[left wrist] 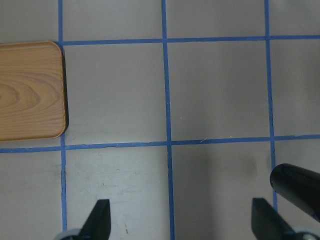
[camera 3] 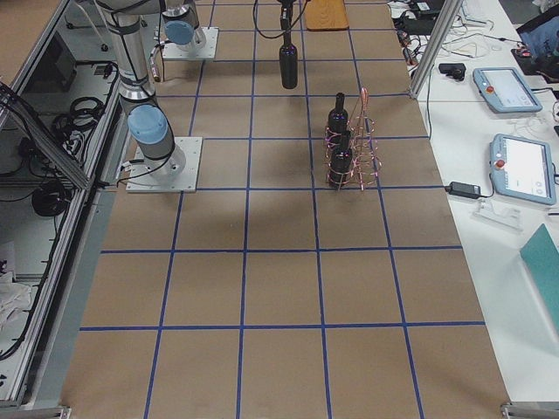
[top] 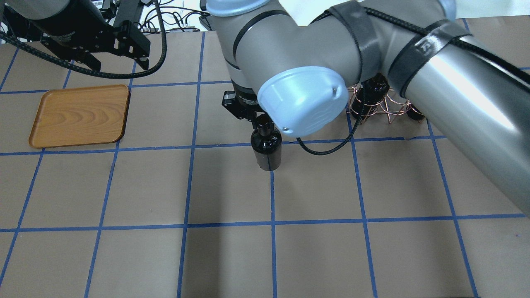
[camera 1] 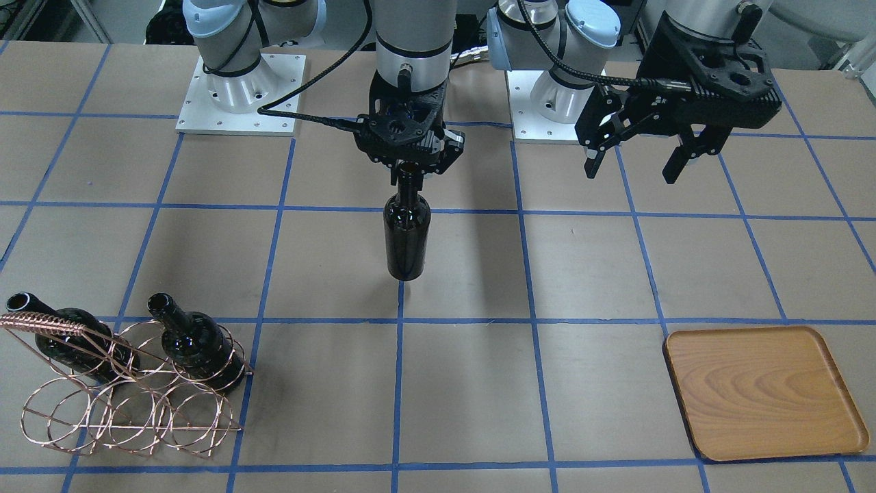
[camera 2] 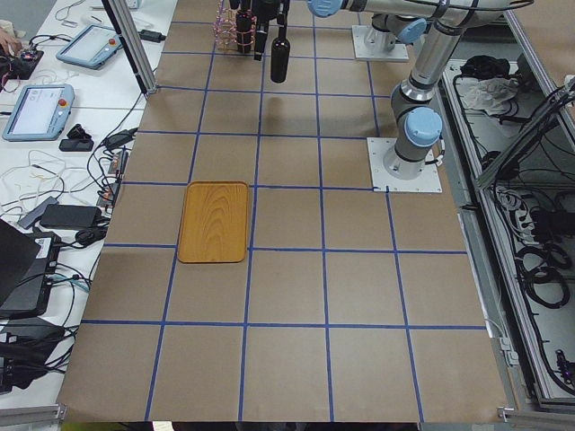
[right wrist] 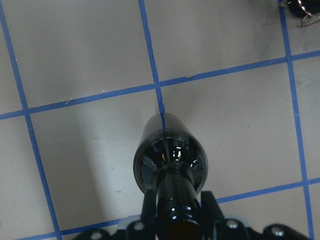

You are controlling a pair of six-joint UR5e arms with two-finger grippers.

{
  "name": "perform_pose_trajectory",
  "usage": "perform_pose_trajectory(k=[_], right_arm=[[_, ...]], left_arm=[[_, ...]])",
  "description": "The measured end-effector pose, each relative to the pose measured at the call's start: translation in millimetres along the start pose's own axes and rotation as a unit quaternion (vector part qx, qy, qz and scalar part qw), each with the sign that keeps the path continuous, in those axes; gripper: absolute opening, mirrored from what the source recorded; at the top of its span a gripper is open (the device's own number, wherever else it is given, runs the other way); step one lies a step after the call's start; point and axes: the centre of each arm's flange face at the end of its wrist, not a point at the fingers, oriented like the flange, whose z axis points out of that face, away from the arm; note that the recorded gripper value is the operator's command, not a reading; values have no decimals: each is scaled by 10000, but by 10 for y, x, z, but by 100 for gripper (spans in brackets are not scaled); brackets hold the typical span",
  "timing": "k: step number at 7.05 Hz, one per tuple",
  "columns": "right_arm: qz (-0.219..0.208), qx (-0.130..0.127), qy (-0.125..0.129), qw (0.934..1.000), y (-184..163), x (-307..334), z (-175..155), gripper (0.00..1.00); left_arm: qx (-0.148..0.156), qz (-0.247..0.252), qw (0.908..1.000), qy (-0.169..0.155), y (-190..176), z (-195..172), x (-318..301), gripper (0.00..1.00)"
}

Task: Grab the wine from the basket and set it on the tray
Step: 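Carry the bottle toward the table center and stand it upright with the right gripper, then release the bottle and raise the right gripper back above the rack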

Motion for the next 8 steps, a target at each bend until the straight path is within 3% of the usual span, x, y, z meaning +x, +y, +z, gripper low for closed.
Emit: perform_pose_trajectory(k=[7, 8], right_arm=[[-9, 53, 76, 10000, 47, -418, 332, 0], [-37, 56, 78, 9999, 41, -426, 345, 28]], left_arm=[[-55, -13, 10000, 9, 48, 23, 23, 100], [-56, -20, 10000, 15, 49, 24, 26, 100]])
